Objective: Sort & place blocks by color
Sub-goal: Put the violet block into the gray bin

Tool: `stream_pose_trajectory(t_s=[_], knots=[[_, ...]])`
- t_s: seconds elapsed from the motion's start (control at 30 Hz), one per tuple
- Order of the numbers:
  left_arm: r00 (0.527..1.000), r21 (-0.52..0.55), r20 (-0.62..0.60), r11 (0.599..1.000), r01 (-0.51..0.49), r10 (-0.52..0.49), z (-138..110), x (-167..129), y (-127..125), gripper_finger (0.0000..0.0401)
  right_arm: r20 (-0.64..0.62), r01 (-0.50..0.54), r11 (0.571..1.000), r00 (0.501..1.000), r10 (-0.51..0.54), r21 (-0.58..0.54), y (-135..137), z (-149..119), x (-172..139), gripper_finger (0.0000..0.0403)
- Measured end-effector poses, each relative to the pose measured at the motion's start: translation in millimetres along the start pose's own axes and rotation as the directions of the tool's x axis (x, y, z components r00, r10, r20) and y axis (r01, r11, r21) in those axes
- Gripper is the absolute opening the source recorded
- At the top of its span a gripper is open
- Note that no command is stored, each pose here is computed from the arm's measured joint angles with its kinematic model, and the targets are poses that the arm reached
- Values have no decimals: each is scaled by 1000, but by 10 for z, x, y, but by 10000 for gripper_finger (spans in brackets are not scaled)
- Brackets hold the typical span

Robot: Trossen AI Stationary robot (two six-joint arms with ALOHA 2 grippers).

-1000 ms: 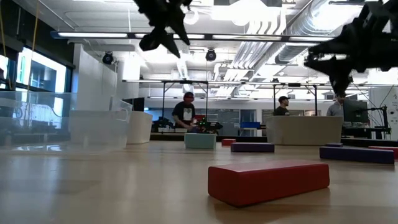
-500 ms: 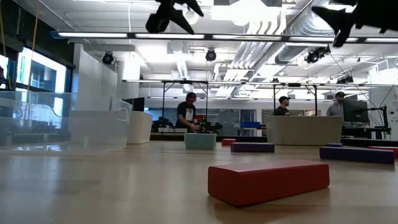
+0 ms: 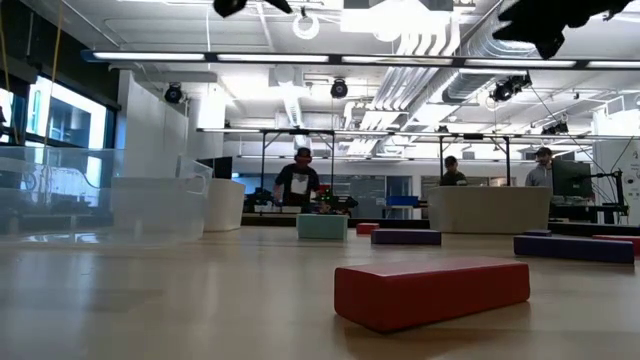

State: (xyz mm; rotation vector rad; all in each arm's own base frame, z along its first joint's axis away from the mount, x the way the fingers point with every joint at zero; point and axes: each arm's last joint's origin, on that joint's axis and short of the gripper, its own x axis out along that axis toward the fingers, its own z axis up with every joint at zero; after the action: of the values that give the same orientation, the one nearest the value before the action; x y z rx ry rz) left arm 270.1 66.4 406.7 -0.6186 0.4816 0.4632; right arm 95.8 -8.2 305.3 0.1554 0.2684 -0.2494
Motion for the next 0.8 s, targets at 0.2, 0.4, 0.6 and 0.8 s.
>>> stream_pose_trajectory(t_s=[0.2, 0.4, 0.6, 0.8], knots=[[997, 60, 35, 996, -65, 63, -14, -259, 63, 104, -239, 4, 999, 971, -17, -53, 38, 35, 109, 156], [995, 99, 49, 991, -93, 89, -17, -375, 106, 104, -402, 7, 999, 916, -25, -46, 84, -7, 319, 156], [994, 107, 14, 988, -112, 112, -54, -392, 131, 104, -576, 2, 998, 816, -41, -69, 119, -151, 573, 160], [992, 112, -11, 986, -126, 128, -78, -394, 147, 104, -707, -15, 995, 704, -59, -99, 146, -301, 795, 182]])
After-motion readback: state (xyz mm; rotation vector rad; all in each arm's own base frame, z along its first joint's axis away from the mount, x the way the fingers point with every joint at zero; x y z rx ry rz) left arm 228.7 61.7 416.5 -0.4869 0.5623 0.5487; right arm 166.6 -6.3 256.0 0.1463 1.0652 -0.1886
